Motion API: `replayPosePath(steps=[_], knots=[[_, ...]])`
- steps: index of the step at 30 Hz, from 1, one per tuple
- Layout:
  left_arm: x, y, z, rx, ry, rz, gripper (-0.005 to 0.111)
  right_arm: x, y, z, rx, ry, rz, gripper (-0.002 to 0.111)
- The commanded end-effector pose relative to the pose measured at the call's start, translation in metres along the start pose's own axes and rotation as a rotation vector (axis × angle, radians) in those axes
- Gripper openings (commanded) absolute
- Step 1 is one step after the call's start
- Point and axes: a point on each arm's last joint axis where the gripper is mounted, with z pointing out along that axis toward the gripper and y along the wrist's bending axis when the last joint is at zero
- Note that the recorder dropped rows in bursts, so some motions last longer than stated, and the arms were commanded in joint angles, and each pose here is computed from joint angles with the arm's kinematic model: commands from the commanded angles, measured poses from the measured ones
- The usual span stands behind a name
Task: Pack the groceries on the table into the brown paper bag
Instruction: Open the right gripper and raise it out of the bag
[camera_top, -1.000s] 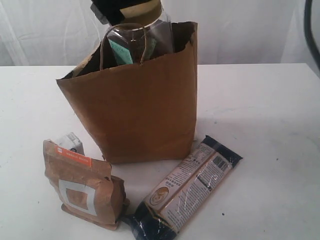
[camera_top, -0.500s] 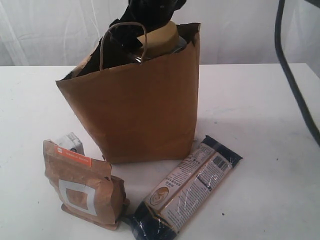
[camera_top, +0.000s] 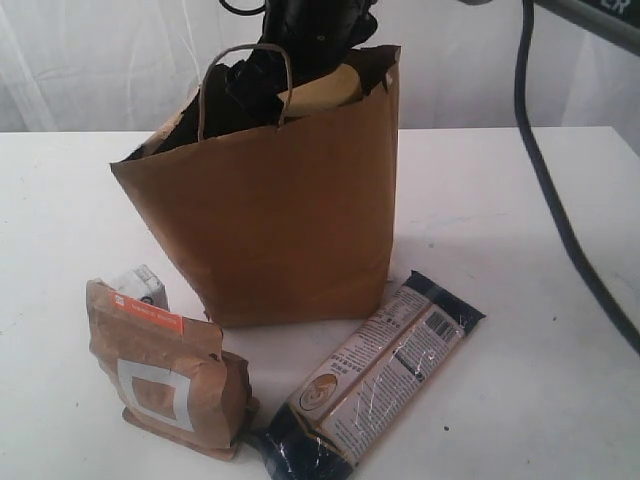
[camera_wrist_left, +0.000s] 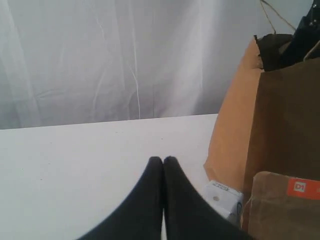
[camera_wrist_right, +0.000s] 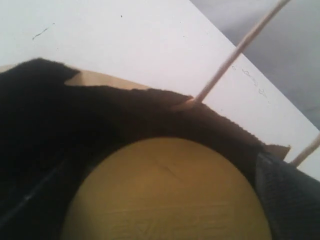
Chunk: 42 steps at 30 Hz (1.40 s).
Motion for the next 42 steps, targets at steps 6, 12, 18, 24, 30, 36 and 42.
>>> replayPosePath(steps=[6,12,18,24,30,36,42], knots=[[0.001,-0.001,0.000,0.006,0.002,-0.030,0.000,0.001,-0.003,-0.007,0.015,0.014,0.001,0.084],[0.001,-0.001,0.000,0.006,0.002,-0.030,0.000,0.001,-0.005,-0.007,0.029,0.016,-0.007,0.088],[0.001,-0.001,0.000,0.009,0.002,-0.030,0.000,0.001,-0.005,-0.007,0.030,0.016,-0.007,0.098],[0.001,-0.001,0.000,0.009,0.002,-0.030,0.000,0.001,-0.005,-0.007,0.030,0.016,-0.007,0.105],[0.001,-0.001,0.000,0.009,0.002,-0.030,0.000,0.002,-0.005,-0.009,0.030,0.022,0.002,0.105],[0.001,-0.001,0.000,0.009,0.002,-0.030,0.000,0.005,-0.010,-0.033,0.027,0.065,0.035,0.105],[0.001,0.000,0.000,0.002,0.003,-0.026,0.000,0.002,-0.019,-0.078,0.029,0.000,0.067,0.105]])
